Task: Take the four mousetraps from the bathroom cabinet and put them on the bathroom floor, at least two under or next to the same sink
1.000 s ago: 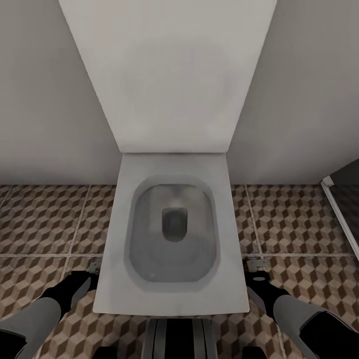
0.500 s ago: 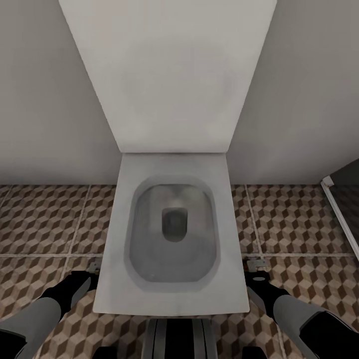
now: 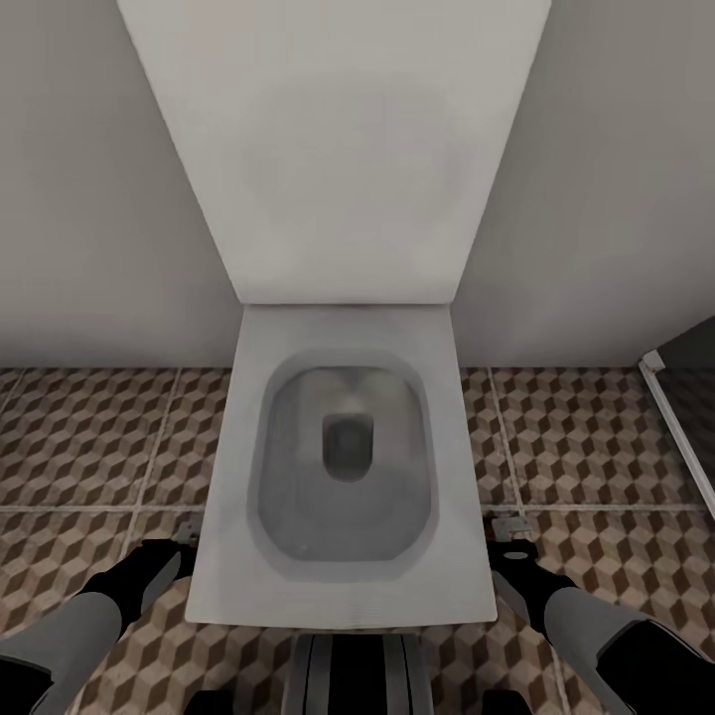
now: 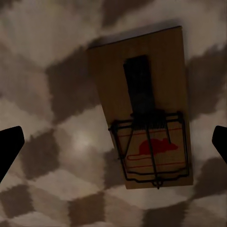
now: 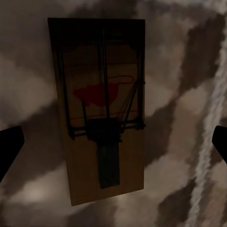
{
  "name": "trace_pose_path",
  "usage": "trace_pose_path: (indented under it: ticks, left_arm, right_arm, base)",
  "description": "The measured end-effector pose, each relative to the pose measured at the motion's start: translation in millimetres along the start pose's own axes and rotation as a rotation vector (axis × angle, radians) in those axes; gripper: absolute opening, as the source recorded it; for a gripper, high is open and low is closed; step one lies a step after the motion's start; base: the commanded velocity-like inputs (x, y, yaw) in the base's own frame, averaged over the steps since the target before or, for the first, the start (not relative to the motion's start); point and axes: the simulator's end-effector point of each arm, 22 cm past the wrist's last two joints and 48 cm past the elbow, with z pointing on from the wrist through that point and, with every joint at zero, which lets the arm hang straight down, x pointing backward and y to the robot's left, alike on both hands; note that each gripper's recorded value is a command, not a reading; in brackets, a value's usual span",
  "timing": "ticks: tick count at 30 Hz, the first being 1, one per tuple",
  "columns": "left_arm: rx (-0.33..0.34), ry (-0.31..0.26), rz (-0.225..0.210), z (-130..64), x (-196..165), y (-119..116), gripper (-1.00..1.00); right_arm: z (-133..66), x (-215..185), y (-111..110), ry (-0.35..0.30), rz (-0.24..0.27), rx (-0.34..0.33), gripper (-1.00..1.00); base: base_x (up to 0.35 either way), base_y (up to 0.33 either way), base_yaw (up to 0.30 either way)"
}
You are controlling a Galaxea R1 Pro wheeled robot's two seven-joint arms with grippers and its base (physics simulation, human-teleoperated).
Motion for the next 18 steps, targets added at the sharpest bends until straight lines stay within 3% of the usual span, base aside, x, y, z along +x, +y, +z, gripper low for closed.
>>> trace_pose_path:
  ticks: [9,18]
  left_arm:
    - [-0.001,0.0,0.0,0.2,0.1,0.2,1.0]
    - [-0.002,-0.001,0.0,0.0,-0.1,0.5,1.0]
  right_arm:
    - [0.1,0.1,0.1,0.0,0.0,0.0,1.0]
    - [0.0,0.0,0.0,0.0,0.0,0.0,1.0]
  base:
    - [-0.193,0.0,0.0]
    - [-0.043,0.0,0.0]
